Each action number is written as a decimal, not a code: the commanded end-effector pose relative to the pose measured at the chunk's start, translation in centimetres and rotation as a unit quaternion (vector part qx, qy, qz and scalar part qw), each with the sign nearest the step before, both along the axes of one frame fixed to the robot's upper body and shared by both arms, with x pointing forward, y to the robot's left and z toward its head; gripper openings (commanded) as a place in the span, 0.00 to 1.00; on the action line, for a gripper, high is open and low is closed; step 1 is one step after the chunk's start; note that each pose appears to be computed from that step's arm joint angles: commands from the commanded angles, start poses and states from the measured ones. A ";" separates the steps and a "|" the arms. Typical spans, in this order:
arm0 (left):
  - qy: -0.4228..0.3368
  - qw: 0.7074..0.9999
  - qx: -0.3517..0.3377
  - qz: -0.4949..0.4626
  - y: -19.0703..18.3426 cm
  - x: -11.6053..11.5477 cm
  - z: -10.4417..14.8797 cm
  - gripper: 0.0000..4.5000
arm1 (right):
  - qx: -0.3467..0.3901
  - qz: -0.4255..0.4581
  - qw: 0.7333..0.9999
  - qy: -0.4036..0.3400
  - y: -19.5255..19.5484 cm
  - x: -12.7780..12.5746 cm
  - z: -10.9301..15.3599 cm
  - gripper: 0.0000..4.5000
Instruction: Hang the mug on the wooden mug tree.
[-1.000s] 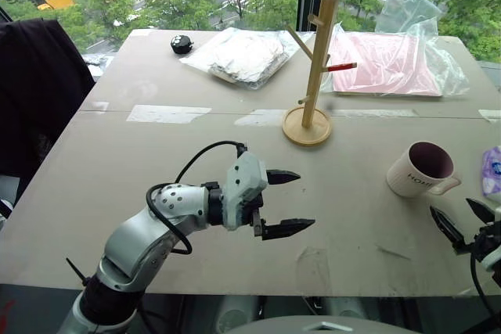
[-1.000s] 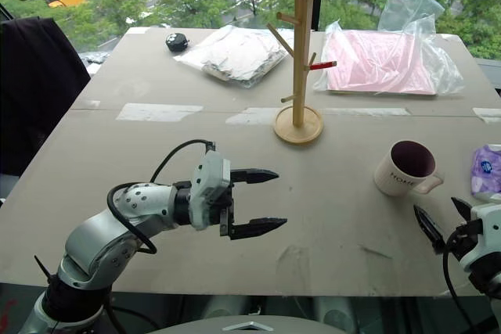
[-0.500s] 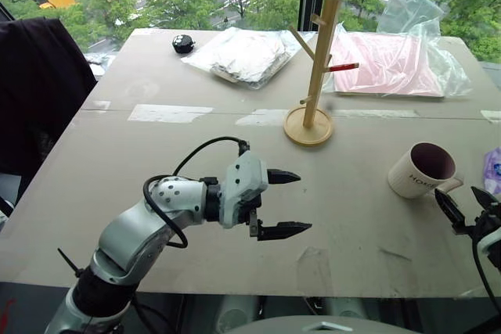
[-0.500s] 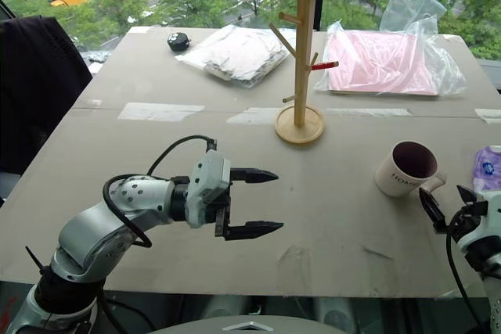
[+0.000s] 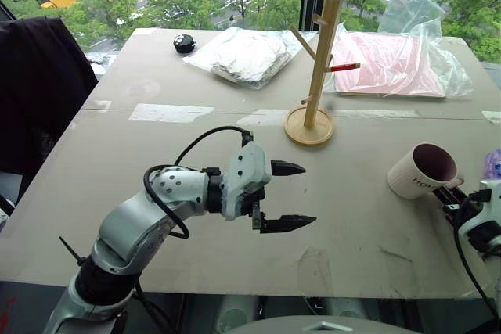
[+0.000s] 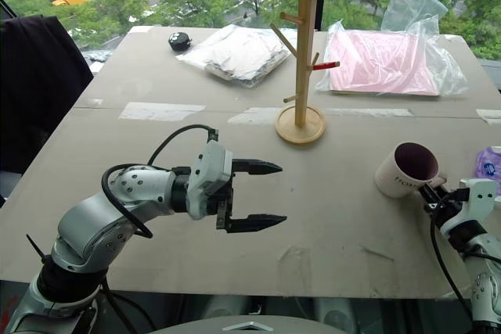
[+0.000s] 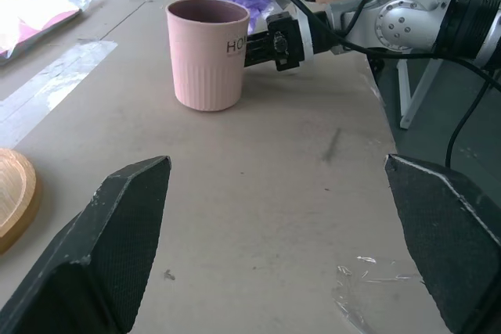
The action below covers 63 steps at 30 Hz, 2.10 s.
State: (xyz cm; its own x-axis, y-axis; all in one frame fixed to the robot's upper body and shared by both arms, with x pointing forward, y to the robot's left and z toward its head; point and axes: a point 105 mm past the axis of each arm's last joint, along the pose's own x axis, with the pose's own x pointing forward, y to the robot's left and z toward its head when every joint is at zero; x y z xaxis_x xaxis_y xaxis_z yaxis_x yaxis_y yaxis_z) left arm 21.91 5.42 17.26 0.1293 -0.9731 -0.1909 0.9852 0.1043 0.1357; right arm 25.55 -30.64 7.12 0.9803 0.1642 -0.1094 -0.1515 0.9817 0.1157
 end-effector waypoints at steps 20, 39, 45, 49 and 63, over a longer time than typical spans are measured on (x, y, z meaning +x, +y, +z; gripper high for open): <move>-0.086 0.908 -0.310 0.267 2.2 3.2 3.5 1.00 | -0.356 0.422 0.828 -0.101 9.9 12.2 17.3 0.01; -0.130 0.891 -0.296 0.319 2.5 2.5 2.9 1.00 | -0.407 0.503 0.751 -0.133 15.7 14.7 22.1 0.01; -0.131 0.893 -0.293 0.316 2.6 2.6 2.8 1.00 | -0.431 0.497 0.744 -0.121 16.6 15.2 22.1 0.01; -0.132 0.894 -0.292 0.314 2.6 2.7 2.8 1.00 | -0.447 0.488 0.737 -0.136 17.4 15.5 22.5 0.14; -0.106 0.901 -0.265 0.326 3.4 2.3 1.3 1.00 | -0.377 0.429 0.808 -0.145 13.1 15.5 23.1 0.99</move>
